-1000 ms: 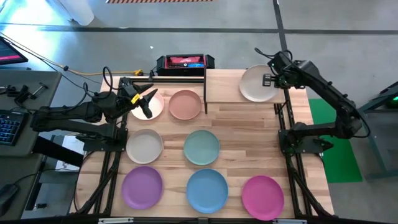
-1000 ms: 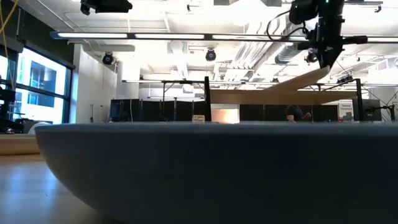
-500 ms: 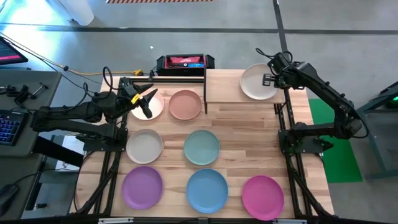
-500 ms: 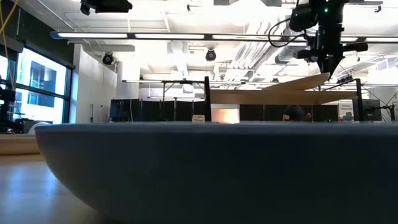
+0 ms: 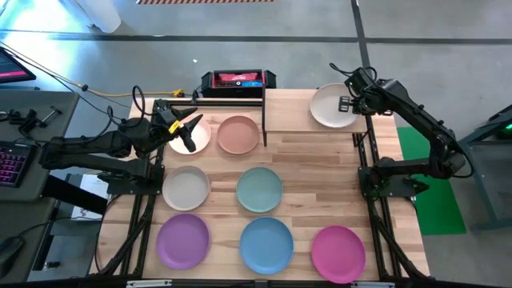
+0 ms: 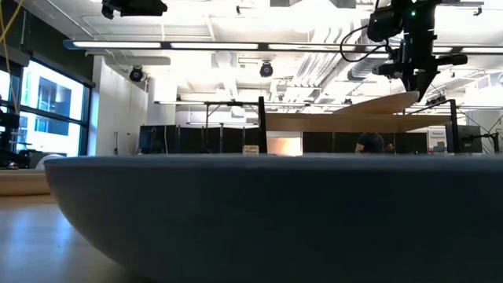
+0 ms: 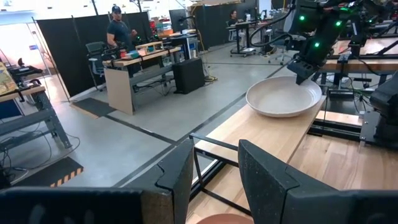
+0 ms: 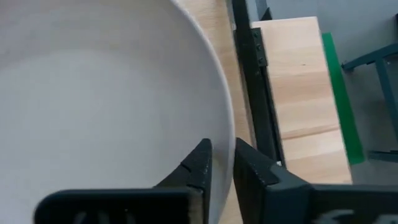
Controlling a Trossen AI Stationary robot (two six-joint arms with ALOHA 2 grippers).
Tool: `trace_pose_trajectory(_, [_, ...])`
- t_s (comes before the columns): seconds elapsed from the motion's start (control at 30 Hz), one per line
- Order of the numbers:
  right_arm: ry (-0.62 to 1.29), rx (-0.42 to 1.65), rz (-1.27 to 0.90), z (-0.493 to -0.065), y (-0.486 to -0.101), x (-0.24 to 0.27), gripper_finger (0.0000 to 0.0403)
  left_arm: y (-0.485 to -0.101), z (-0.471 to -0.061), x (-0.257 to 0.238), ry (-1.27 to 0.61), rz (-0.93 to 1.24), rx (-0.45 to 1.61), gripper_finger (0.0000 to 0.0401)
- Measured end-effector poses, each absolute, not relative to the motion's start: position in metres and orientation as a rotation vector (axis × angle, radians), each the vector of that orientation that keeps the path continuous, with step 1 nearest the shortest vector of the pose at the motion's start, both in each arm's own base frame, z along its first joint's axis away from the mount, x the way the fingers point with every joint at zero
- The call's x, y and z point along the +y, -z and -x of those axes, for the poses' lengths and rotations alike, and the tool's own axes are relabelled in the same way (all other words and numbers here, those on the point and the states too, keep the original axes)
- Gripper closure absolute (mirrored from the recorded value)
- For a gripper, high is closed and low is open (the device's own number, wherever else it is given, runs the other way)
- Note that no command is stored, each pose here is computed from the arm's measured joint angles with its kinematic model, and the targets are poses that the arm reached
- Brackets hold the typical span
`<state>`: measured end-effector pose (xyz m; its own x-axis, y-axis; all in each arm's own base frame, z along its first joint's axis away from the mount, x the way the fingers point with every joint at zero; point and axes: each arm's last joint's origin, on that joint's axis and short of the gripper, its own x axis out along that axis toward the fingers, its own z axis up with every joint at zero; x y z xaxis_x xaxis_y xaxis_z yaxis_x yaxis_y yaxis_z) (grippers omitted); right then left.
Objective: Place and stack plates onto a shelf
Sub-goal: Put the beige plate on the shelf, then stack the purple plate on top of the beige plate on the shelf
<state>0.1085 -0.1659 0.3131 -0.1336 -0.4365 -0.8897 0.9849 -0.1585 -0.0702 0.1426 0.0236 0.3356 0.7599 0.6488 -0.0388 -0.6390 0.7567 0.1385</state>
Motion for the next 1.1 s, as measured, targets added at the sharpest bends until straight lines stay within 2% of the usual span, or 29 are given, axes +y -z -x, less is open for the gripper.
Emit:
trace_pose_trajectory(0.13, [1.601,0.859,-0.879,-0.108,-0.313,-0.166,0.0339,-0.336,-0.143,0.024,-0.703,-0.119,0.086,0.0284])
trace_pose_trajectory(0.4, [1.581,0.866,-0.876,-0.108,-0.314,-0.166,0.0335,-0.335,-0.143,0.024,-0.702,-0.12,0.087,0.0284])
trace_pose_trajectory(0.63, [1.502,0.774,-0.848,-0.112,-0.344,-0.167,0.0334,-0.332,-0.143,0.024,-0.699,-0.132,0.127,0.0284])
trace_pose_trajectory(1.1, [1.075,0.663,-0.855,-0.134,-0.381,-0.158,0.0334,-0.308,-0.161,0.038,-0.635,-0.122,0.312,0.0284])
